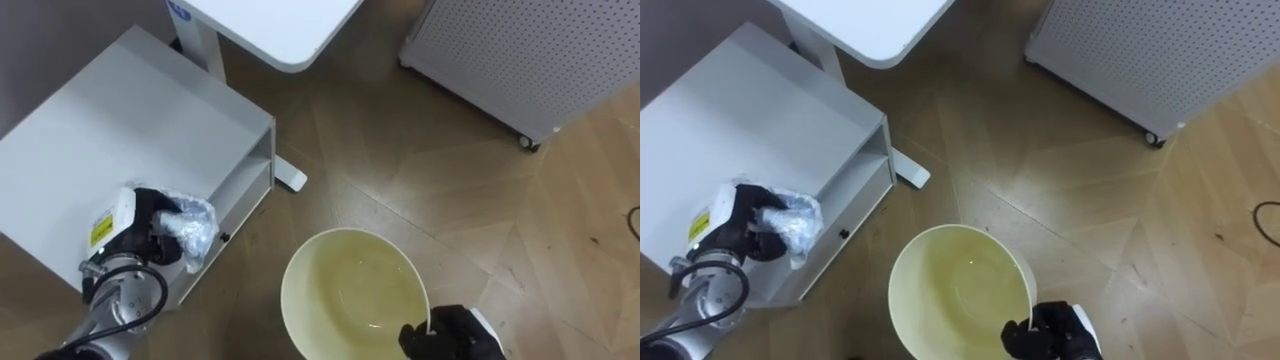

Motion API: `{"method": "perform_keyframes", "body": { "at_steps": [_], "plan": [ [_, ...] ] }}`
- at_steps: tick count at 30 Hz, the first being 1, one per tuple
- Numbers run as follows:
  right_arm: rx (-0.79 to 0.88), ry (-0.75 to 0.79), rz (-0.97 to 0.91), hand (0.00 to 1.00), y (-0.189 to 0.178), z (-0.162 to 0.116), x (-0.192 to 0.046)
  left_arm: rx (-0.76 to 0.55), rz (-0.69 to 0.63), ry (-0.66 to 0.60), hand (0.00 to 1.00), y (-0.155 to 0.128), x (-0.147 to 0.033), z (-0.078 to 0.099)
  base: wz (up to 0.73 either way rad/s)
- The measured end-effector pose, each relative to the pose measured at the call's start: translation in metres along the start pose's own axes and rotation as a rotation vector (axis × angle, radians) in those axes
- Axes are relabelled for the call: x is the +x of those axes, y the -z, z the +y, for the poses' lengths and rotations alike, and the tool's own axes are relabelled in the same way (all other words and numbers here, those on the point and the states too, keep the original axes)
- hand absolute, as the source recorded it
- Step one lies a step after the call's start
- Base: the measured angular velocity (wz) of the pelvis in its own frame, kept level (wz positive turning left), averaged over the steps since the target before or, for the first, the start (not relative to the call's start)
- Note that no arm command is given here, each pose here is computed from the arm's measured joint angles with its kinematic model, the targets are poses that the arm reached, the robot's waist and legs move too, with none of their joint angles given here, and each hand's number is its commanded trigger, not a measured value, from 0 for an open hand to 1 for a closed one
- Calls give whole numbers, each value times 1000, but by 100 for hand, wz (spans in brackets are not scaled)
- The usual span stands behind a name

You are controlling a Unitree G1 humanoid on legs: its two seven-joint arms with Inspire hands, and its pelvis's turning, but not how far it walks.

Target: Pick garbage

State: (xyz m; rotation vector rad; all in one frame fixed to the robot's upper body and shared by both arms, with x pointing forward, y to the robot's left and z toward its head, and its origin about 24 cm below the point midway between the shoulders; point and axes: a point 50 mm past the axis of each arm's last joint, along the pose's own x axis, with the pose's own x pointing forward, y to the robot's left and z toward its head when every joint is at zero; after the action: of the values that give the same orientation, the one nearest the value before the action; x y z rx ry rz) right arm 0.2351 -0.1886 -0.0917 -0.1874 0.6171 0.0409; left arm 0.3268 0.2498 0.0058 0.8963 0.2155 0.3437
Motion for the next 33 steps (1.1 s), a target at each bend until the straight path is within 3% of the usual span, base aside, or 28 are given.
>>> {"method": "perform_keyframes", "body": {
  "at_steps": [7, 12, 17, 21, 25, 26, 27, 28, 33],
  "plan": [
    [17, -10, -15, 100, 5, 7, -4, -203, 90, 76, 100, 12, -23, -28, 1],
    [44, 1, 8, 100, 24, 15, -14, -364, 97, 291, 100, 2, -73, -86, 5],
    [56, -42, 24, 100, 31, 33, -18, -389, 87, 579, 100, -6, -130, -135, 2],
    [27, -87, 38, 100, 37, 41, -21, -402, 60, 767, 100, -12, -160, -155, -2],
    [-27, -135, 31, 100, 37, 48, -22, -393, 52, 873, 99, -10, -173, -161, -1],
    [-45, -146, 35, 100, 39, 49, -22, -394, 62, 883, 69, -7, -175, -162, 0],
    [-62, -158, 39, 100, 40, 49, -23, -392, 65, 895, 16, -6, -176, -162, 0],
    [-68, -161, 43, 100, 41, 49, -23, -391, 68, 899, 0, -5, -177, -162, 0],
    [-73, -160, 50, 100, 43, 49, -23, -402, 72, 928, 0, -4, -178, -163, 0]
  ]
}}
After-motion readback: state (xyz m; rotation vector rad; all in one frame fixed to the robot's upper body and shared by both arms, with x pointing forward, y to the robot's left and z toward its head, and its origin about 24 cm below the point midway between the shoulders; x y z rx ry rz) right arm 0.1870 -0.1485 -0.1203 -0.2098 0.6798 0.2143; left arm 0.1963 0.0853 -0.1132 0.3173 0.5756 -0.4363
